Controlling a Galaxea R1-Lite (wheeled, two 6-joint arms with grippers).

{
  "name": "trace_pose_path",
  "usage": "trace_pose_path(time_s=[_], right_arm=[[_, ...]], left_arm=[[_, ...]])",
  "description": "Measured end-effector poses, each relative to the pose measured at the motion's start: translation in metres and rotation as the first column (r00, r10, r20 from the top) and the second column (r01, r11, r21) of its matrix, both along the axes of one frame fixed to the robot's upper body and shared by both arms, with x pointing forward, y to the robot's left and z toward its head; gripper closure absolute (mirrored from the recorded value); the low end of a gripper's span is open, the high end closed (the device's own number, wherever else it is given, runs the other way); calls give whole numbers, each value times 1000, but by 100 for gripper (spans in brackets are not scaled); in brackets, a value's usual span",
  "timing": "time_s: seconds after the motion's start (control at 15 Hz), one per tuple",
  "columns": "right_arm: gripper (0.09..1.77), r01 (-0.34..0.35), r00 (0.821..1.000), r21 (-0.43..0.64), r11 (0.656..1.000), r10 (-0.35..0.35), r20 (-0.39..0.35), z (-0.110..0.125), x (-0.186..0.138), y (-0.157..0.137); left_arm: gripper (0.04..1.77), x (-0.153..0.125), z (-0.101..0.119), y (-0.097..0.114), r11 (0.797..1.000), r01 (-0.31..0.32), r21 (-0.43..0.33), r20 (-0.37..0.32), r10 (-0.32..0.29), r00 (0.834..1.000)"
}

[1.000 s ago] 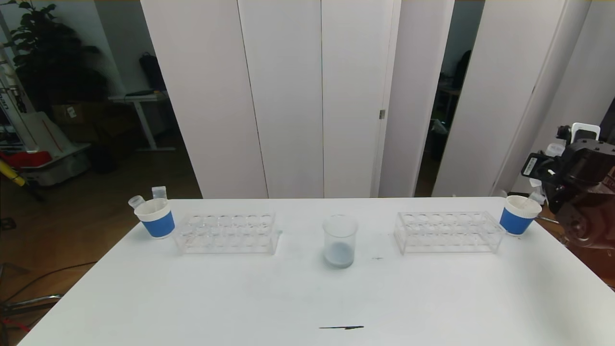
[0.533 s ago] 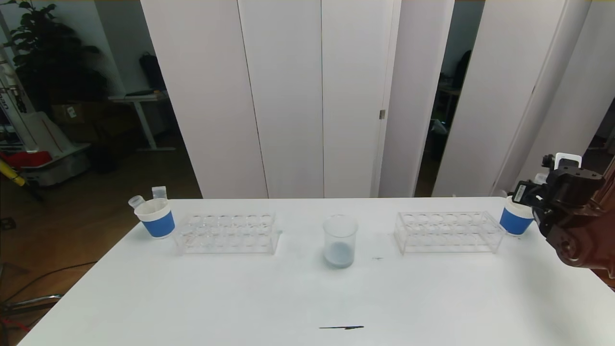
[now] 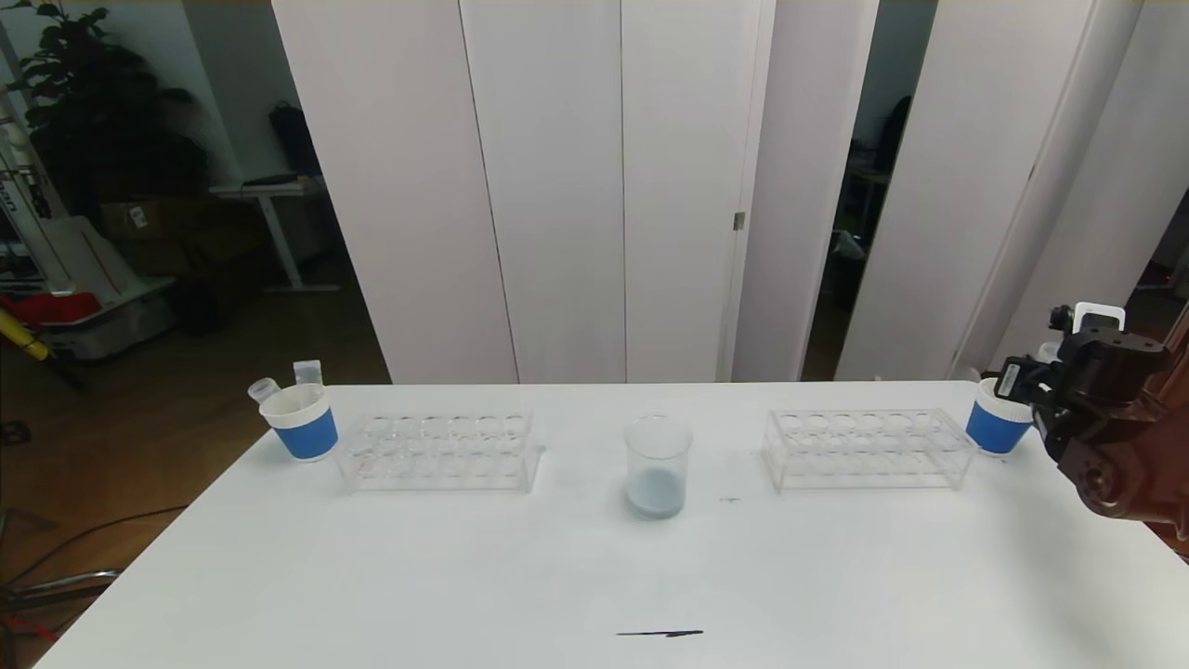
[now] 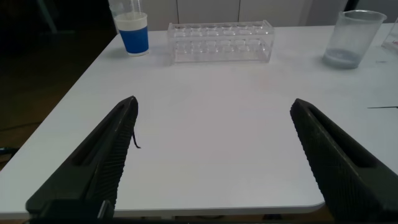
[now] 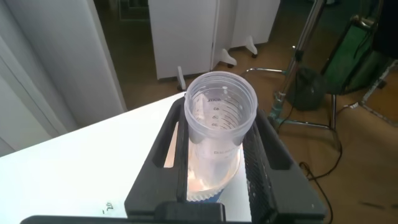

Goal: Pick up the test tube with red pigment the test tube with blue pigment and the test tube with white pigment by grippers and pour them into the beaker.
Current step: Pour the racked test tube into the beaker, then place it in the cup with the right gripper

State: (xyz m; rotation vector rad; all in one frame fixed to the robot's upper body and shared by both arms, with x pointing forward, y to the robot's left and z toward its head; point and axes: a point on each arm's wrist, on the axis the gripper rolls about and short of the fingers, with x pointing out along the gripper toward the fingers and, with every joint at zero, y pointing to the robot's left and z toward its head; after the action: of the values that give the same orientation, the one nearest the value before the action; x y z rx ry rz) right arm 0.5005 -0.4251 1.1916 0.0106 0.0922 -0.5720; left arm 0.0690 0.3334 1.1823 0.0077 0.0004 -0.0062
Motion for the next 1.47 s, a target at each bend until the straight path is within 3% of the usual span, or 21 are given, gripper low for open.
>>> trace_pose_path(time_s=[1.0,1.07,1.13,1.27,1.33,1.47], right_arm=[[126,-29,999,23,999,30,-21,-20,12,-7],[121,-33,999,25,999,33,-25,-20,12,-7],[101,-33,999,27,999,33,-35,-21,11,-7],[32,-21,999,26,999,22,-35,-20,11,-10],[15,-19,999,24,1000,20,-30,-19,11,-11],[11,-15,1000,22,1000,16,-19,-15,11,-12]], left_arm=[[6,0,0,0,1000,0,0,0,0,1000],[6,0,0,0,1000,0,0,0,0,1000],[6,0,0,0,1000,0,0,0,0,1000],[6,0,0,0,1000,0,0,0,0,1000],[6,0,0,0,1000,0,0,0,0,1000],[6,0,0,0,1000,0,0,0,0,1000]])
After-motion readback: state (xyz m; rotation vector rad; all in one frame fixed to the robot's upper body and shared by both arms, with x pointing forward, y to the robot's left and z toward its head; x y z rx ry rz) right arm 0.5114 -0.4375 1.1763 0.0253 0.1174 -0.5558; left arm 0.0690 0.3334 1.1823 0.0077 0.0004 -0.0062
